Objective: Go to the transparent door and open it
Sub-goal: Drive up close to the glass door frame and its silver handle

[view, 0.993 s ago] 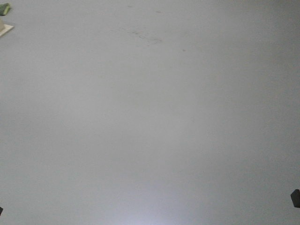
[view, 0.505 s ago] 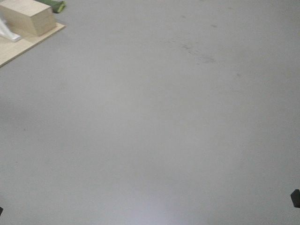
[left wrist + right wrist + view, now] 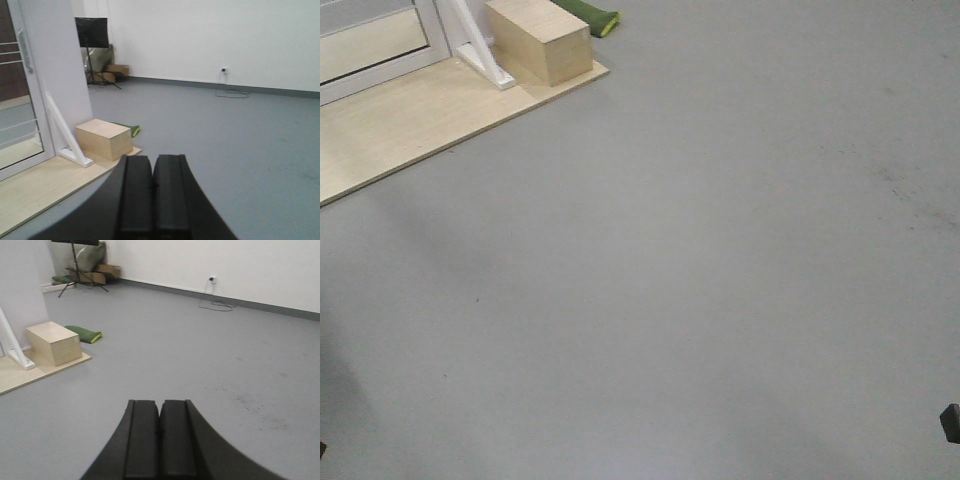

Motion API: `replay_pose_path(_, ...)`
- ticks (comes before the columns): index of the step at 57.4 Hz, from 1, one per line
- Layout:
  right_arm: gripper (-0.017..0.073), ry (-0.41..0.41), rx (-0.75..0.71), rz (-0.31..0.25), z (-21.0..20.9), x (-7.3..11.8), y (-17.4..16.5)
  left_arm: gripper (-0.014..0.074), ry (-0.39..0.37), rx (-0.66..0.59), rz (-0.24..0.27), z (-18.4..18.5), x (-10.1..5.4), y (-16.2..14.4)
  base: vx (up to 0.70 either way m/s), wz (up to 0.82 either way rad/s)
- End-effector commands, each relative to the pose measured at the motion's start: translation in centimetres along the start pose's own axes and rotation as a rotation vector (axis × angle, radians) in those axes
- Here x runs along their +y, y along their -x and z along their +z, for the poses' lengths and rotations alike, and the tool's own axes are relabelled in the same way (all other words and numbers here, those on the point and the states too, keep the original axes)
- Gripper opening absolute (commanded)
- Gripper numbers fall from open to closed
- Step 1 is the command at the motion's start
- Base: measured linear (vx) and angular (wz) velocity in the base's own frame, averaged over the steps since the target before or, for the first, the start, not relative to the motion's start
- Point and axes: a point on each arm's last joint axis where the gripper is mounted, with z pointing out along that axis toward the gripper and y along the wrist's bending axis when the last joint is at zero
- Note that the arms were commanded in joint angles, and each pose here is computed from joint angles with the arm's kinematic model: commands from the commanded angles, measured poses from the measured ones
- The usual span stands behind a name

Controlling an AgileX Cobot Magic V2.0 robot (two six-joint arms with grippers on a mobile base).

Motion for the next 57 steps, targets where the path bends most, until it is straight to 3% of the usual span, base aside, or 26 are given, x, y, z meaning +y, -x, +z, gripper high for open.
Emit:
replay_pose_path(1,-0.0008,-0.006,-0.078,-0.007,-0.02,-0.04,0.35,-0.0006,-0.001,-0.056,-0.013,0.05,-0.04,-0.29,0.58,0.59)
replay_pose_path(27,-0.0008,-0.006,-0.078,-0.007,-0.02,-0.04,0.35,-0.0006,-0.001,-0.056,-0.013,0.05,-0.04,-0.29,0.58,0.39)
replay_pose_path(57,-0.0008,-0.006,-0.077,-0.007,-0.02,-0.04,0.34,-0.0006,-0.001,-0.056,-0.013,0.05,-0.04,-0.29,0.60,0.10)
